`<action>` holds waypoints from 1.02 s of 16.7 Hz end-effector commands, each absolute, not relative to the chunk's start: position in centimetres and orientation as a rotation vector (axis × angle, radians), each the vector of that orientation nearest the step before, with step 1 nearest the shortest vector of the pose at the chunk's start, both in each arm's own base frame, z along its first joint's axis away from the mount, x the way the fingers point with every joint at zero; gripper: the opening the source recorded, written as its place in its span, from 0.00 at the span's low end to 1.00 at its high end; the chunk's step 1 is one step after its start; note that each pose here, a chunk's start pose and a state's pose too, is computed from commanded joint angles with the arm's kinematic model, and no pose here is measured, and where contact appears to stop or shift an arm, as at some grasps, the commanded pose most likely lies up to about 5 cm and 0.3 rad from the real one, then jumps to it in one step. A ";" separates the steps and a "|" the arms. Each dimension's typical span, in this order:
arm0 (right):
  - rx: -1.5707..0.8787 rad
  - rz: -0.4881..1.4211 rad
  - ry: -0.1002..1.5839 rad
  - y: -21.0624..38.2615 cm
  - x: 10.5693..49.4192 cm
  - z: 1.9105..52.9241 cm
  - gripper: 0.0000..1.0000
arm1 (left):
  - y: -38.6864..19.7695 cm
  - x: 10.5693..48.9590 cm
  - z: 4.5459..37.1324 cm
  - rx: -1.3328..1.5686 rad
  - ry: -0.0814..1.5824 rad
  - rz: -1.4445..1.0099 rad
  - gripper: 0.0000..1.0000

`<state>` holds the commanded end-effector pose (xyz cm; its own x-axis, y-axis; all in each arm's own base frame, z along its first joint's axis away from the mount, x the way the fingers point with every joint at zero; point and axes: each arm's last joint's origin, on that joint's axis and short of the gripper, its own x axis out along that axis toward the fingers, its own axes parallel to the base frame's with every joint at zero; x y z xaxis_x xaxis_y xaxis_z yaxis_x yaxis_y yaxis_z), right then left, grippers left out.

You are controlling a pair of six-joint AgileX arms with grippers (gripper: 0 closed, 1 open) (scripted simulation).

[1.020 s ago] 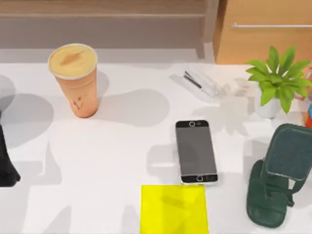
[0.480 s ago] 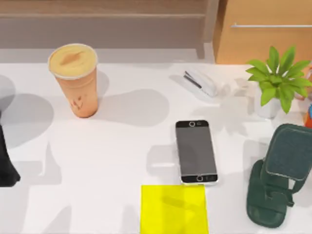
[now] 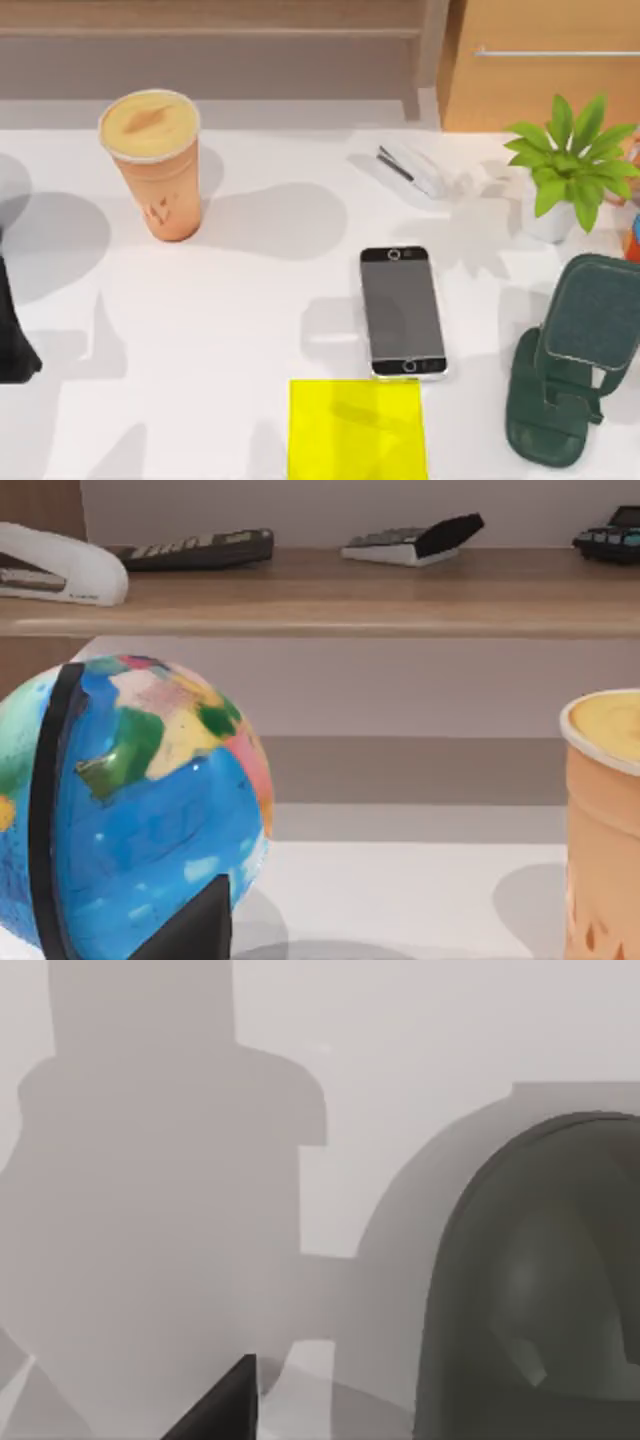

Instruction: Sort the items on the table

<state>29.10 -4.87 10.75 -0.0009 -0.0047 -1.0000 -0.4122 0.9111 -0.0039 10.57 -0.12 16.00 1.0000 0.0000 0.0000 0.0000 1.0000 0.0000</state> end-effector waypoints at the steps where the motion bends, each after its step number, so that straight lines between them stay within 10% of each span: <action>1: -0.337 0.330 1.547 -4.9 29.1 10.8 0.17 | -0.1 10.6 16.0 0.000 0.000 0.000 1.00; 4: -0.337 0.330 1.547 -4.9 29.1 10.8 0.00 | -0.1 10.6 16.0 0.000 0.000 0.000 1.00; 17: -0.333 0.327 1.518 -4.8 29.5 14.4 0.00 | -0.1 10.6 16.0 0.000 0.000 0.000 1.00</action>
